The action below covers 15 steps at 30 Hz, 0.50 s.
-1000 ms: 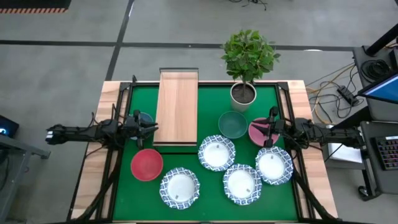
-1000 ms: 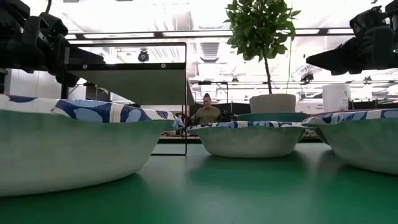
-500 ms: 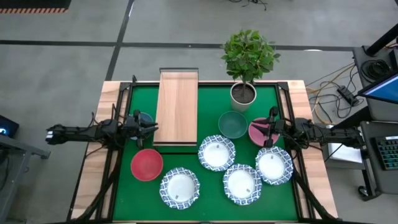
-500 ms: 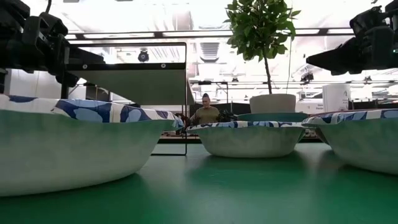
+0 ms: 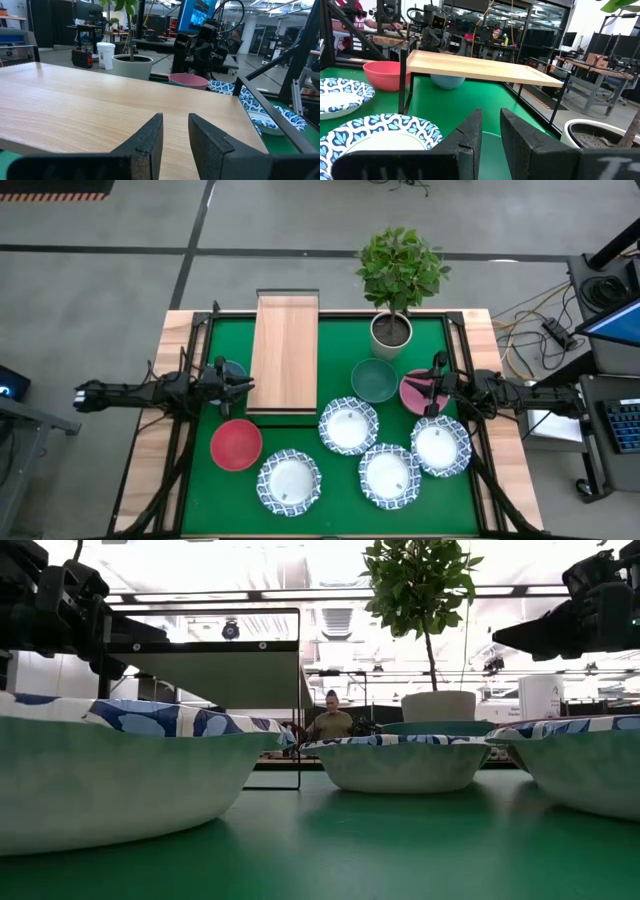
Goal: Place and stack bowls onto a shelf
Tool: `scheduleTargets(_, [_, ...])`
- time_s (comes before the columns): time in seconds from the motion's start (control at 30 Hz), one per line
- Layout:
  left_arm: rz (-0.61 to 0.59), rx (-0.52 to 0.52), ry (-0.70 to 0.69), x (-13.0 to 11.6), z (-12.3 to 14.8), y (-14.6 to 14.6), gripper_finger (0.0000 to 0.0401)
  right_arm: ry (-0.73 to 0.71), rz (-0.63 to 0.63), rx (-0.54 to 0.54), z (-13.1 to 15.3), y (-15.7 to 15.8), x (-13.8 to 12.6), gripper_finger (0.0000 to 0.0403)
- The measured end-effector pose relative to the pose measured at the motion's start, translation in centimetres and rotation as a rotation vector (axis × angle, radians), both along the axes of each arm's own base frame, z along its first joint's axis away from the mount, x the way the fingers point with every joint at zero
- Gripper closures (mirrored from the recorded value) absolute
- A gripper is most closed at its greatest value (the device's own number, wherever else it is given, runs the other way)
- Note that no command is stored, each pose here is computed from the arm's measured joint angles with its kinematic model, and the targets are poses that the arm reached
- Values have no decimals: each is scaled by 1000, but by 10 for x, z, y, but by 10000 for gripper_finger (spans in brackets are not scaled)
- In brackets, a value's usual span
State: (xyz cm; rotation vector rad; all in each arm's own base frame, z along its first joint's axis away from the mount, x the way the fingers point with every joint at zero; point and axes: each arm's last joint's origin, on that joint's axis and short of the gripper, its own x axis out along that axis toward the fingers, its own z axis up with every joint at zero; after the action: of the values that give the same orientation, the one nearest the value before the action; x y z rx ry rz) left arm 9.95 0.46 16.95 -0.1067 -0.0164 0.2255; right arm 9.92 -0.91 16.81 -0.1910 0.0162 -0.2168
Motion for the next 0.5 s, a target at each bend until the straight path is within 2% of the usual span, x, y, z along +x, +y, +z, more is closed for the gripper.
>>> scheduleTargets(0.4, [0,0,0,0,0,0,326,-1,0,6,0,0,0,344])
scheduleTargets(0.43, [1,0,0,0,0,0,326,-5,0,25,0,0,0,344])
scheduleTargets(0.5, [0,0,0,0,0,0,326,-37,6,169,0,0,0,344])
